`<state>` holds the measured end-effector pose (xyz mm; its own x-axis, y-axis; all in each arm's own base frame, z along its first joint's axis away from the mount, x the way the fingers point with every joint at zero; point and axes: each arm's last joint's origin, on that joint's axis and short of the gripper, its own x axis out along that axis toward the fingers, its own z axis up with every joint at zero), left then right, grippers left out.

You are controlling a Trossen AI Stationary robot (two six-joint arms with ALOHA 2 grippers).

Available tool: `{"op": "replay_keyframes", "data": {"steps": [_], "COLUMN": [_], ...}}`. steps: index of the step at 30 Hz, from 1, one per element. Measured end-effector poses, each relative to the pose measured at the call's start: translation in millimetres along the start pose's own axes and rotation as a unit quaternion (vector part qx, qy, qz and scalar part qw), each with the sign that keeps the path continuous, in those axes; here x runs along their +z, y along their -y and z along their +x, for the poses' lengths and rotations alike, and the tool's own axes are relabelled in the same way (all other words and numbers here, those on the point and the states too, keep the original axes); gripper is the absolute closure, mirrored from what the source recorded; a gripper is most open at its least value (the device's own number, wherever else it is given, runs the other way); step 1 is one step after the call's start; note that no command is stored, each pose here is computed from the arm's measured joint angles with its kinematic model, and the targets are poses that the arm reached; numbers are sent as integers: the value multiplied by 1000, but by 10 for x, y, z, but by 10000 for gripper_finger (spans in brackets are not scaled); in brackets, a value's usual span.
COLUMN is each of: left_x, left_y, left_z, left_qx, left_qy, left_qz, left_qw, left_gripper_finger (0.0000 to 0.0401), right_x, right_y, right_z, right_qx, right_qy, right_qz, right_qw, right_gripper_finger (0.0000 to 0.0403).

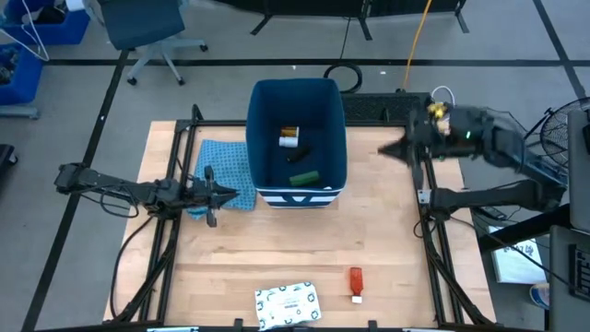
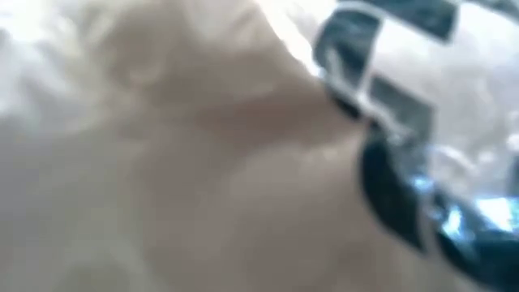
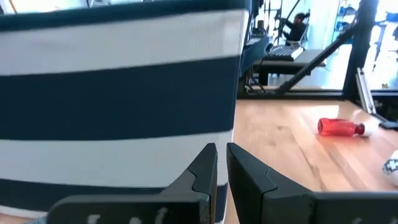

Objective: Pick & place medical supplies in basket/bin
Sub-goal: Put the white mailer bag into the blue bin

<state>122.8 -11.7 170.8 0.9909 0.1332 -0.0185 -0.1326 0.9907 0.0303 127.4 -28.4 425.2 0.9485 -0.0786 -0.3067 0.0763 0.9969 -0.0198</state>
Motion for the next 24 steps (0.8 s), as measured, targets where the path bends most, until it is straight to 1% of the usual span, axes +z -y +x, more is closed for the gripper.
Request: {"op": "replay_keyframes", "data": {"steps": [2, 6, 10, 13, 17, 20, 24], "left_x": [6, 5, 4, 2, 2, 1, -22], "left_y": [-1, -1, 0, 0, 0, 1, 2], "left_z": [0, 0, 0, 0, 0, 0, 0], "left_qx": [0, 0, 0, 0, 0, -2, -4], "left_qy": [3, 3, 2, 1, 1, 1, -11], "left_qz": [-1, -1, -1, -1, 6, 4, 7], "left_qw": [1000, 1000, 1000, 1000, 1000, 1000, 1000], "left_gripper_finger": [359, 359, 359, 359, 359, 359, 359], "right_x": [-229, -669, -1037, -1285, -1521, -1709, -1954], "right_y": [-73, -187, -229, -231, -236, -251, -255], "right_z": [41, 67, 60, 144, 295, 417, 529], "right_qx": [30, 67, 78, 78, 82, 105, 103], "right_qy": [9, 69, 134, 161, 190, 195, 224], "right_qz": [-3, -21, -17, -2, 5, 4, -7], "right_qw": [1000, 995, 988, 984, 978, 975, 969], "right_gripper_finger": [390, 399, 400, 402, 402, 402, 402]}}
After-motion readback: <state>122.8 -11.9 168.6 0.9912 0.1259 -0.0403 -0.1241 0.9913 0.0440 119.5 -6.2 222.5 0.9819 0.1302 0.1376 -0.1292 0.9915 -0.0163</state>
